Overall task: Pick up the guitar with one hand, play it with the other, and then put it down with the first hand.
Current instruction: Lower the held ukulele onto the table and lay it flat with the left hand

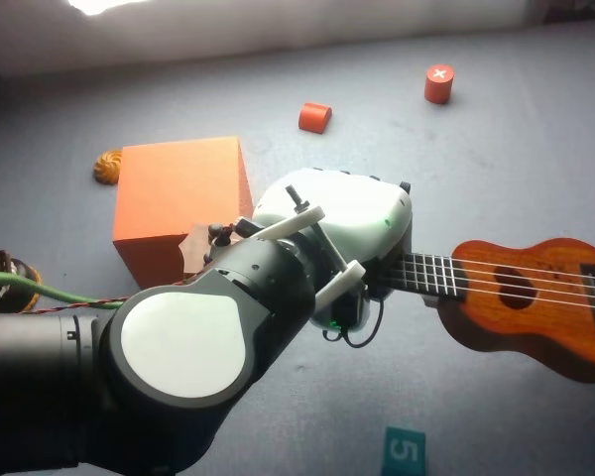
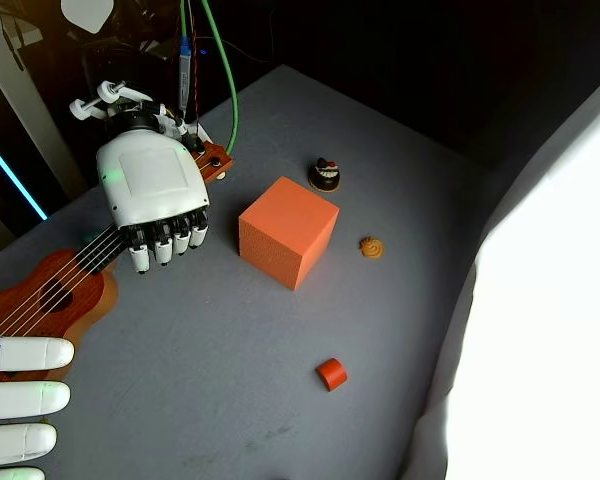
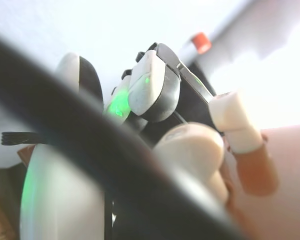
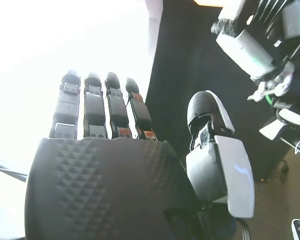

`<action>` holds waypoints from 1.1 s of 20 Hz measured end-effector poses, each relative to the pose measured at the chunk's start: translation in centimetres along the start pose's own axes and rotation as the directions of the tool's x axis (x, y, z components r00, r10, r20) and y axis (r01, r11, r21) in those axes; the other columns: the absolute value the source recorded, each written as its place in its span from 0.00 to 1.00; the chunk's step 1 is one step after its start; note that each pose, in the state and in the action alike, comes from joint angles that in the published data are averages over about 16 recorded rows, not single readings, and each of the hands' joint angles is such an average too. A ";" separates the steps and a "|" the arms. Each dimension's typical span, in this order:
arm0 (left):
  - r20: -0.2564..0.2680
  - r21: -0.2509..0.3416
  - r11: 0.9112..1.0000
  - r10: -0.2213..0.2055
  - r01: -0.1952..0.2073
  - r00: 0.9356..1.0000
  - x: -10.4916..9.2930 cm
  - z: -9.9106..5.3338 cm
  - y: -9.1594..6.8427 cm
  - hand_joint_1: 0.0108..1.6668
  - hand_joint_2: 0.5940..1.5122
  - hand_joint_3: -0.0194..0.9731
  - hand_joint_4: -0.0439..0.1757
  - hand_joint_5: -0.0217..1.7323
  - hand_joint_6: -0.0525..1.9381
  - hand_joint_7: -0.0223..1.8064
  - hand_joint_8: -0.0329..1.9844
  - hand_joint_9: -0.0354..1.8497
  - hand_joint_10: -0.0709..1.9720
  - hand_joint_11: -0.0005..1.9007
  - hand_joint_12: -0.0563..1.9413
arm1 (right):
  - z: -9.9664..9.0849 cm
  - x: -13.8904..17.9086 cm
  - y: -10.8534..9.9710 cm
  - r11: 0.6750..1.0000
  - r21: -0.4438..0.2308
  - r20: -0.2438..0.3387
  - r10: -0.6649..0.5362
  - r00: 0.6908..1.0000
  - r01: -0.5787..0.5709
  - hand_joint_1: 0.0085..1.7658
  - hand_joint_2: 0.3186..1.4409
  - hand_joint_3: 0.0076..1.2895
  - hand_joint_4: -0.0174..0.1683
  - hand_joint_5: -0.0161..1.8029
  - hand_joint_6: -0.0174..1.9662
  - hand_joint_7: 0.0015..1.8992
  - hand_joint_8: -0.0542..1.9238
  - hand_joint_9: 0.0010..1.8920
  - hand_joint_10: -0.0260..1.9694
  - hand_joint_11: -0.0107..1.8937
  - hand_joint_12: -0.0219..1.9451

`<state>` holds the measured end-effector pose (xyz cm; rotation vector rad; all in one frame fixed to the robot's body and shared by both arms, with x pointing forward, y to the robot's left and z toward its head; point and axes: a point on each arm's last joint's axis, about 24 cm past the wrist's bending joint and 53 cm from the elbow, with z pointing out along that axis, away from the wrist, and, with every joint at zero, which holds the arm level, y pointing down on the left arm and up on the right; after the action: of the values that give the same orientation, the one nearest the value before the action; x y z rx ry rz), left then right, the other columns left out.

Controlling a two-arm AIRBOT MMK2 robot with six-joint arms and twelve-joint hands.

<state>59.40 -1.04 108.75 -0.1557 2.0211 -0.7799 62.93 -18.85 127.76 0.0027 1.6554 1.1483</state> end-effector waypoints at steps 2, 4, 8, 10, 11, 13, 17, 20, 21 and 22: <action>-0.001 0.003 1.000 0.000 0.000 1.000 0.5 0.3 0.2 0.87 0.55 0.00 0.42 0.73 0.97 0.74 1.00 0.77 0.98 0.76 1.00 | 0.0 0.1 0.1 1.000 -0.002 -0.003 -0.001 1.000 0.001 0.07 0.89 0.01 0.06 0.06 0.02 0.04 0.03 0.02 0.01 0.02 0.02; -0.002 0.003 1.000 -0.001 0.001 1.000 1.0 0.6 0.5 0.85 0.55 0.00 0.40 0.72 0.96 0.74 1.00 0.77 0.98 0.76 1.00 | 0.0 0.2 0.2 1.000 -0.005 -0.005 -0.003 1.000 0.003 0.07 0.89 0.01 0.06 0.06 0.02 0.04 0.03 0.02 0.01 0.02 0.02; 0.000 -0.006 1.000 -0.004 0.004 1.000 1.6 1.1 1.1 0.79 0.55 0.00 0.34 0.69 0.93 0.73 0.98 0.76 0.98 0.75 1.00 | 0.1 0.4 0.4 1.000 -0.011 -0.009 -0.006 1.000 0.006 0.08 0.89 0.01 0.06 0.06 0.02 0.04 0.03 0.02 0.01 0.02 0.02; 0.000 -0.010 1.000 -0.005 0.005 1.000 1.9 1.2 1.5 0.72 0.55 0.00 0.30 0.68 0.93 0.72 0.98 0.75 0.98 0.75 1.00 | 0.1 0.5 0.5 1.000 -0.014 -0.011 -0.007 1.000 0.007 0.08 0.89 0.01 0.06 0.06 0.02 0.03 0.03 0.02 0.01 0.02 0.02; 0.000 -0.011 1.000 -0.006 0.006 1.000 2.1 1.3 1.6 0.68 0.55 0.01 0.29 0.67 0.93 0.72 0.98 0.75 0.98 0.74 1.00 | 0.1 0.5 0.5 1.000 -0.016 -0.012 -0.008 1.000 0.008 0.08 0.89 0.01 0.06 0.06 0.02 0.03 0.03 0.02 0.01 0.02 0.02; -0.002 -0.014 1.000 -0.008 0.008 1.000 2.4 1.3 1.8 0.59 0.57 0.01 0.27 0.65 0.93 0.70 0.97 0.73 0.98 0.72 1.00 | 0.1 0.6 0.6 1.000 -0.019 -0.014 -0.010 1.000 0.010 0.08 0.89 0.01 0.06 0.06 0.02 0.03 0.03 0.02 0.01 0.02 0.02; -0.004 -0.021 1.000 -0.009 0.009 1.000 3.0 1.3 2.4 0.40 0.60 0.02 0.22 0.55 0.88 0.62 0.91 0.65 0.95 0.64 0.98 | 0.1 0.7 0.8 1.000 -0.024 -0.018 -0.013 1.000 0.013 0.08 0.89 0.01 0.06 0.06 0.02 0.03 0.03 0.02 0.01 0.02 0.02; -0.007 -0.026 1.000 -0.008 0.008 1.000 3.4 1.3 2.8 0.27 0.61 0.02 0.20 0.48 0.76 0.54 0.76 0.57 0.86 0.53 0.93 | 0.1 0.8 0.9 0.999 -0.028 -0.020 -0.015 1.000 0.015 0.08 0.89 0.01 0.06 0.06 0.02 0.03 0.03 0.02 0.01 0.02 0.02; -0.008 -0.027 1.000 -0.008 0.008 1.000 3.5 1.3 2.9 0.23 0.61 0.02 0.21 0.46 0.72 0.52 0.70 0.54 0.81 0.50 0.91 | 0.1 0.8 0.9 0.999 -0.029 -0.021 -0.016 1.000 0.016 0.08 0.89 0.01 0.06 0.06 0.02 0.03 0.03 0.02 0.01 0.02 0.02; -0.009 -0.028 1.000 -0.007 0.007 1.000 3.6 1.3 2.9 0.20 0.61 0.03 0.23 0.43 0.67 0.49 0.65 0.52 0.75 0.45 0.88 | 0.1 0.9 1.0 0.999 -0.031 -0.022 -0.017 1.000 0.016 0.08 0.89 0.01 0.06 0.05 0.02 0.03 0.03 0.02 0.01 0.02 0.02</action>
<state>58.96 -0.76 103.98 -0.1760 2.0413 -0.7586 62.15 -17.79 127.80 -0.0432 1.6539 1.1648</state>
